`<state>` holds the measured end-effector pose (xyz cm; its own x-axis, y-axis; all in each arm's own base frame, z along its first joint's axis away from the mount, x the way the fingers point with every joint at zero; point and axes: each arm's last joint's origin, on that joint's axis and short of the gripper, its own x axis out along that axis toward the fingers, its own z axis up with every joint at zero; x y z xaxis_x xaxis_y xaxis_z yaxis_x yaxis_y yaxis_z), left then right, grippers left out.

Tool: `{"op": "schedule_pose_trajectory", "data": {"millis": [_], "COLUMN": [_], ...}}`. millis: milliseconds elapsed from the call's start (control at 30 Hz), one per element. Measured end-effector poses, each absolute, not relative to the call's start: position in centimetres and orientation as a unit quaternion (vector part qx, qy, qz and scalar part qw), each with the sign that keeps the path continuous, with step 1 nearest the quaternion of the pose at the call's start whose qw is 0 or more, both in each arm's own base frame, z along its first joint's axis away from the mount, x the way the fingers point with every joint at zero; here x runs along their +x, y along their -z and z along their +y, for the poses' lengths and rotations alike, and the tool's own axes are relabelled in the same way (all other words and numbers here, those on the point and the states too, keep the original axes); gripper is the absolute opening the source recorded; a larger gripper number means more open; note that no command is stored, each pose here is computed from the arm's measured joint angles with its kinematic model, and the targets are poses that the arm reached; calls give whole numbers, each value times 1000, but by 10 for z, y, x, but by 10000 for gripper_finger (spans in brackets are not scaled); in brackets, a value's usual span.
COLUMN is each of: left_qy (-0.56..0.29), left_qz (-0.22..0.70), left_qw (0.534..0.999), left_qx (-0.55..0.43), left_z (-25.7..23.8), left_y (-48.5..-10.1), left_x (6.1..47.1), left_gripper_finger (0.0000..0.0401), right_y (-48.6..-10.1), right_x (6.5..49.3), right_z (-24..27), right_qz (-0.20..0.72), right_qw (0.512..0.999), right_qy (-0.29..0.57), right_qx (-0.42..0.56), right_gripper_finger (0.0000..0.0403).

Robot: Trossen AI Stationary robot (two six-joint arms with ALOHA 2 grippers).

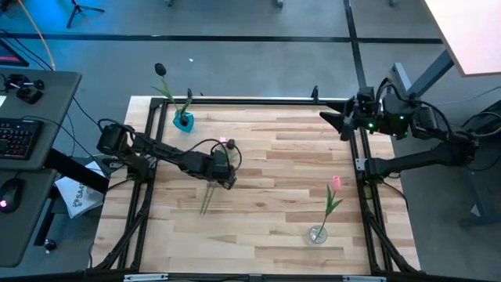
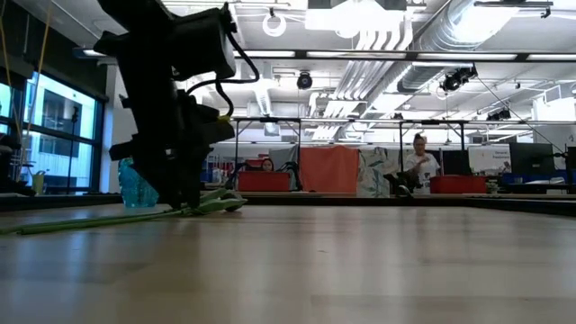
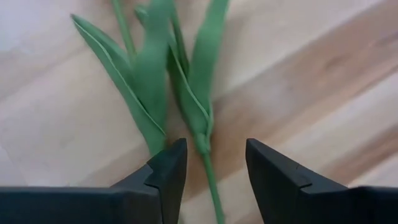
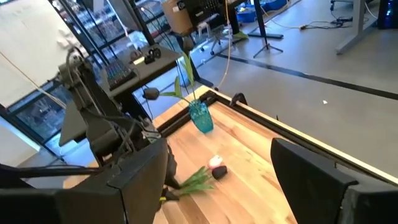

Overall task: Sort flowers into vase by color
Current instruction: Put the black flower into the blue vase

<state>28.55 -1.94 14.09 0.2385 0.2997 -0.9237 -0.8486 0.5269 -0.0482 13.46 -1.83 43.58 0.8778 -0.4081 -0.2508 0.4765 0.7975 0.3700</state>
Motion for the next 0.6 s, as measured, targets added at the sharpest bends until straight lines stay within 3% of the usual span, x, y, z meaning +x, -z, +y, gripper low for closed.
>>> {"op": "schedule_pose_trajectory", "data": {"millis": [600], "left_qy": [-397], "left_qz": [484], "left_qw": [722], "left_qx": [-295], "left_z": [-9], "left_y": [-125], "left_x": [293], "left_gripper_finger": [129], "right_y": [-434], "right_x": [136], "right_z": [-18], "right_qz": [92], "right_qw": [946], "right_qy": [225], "right_qx": [215], "right_gripper_finger": [281]}}
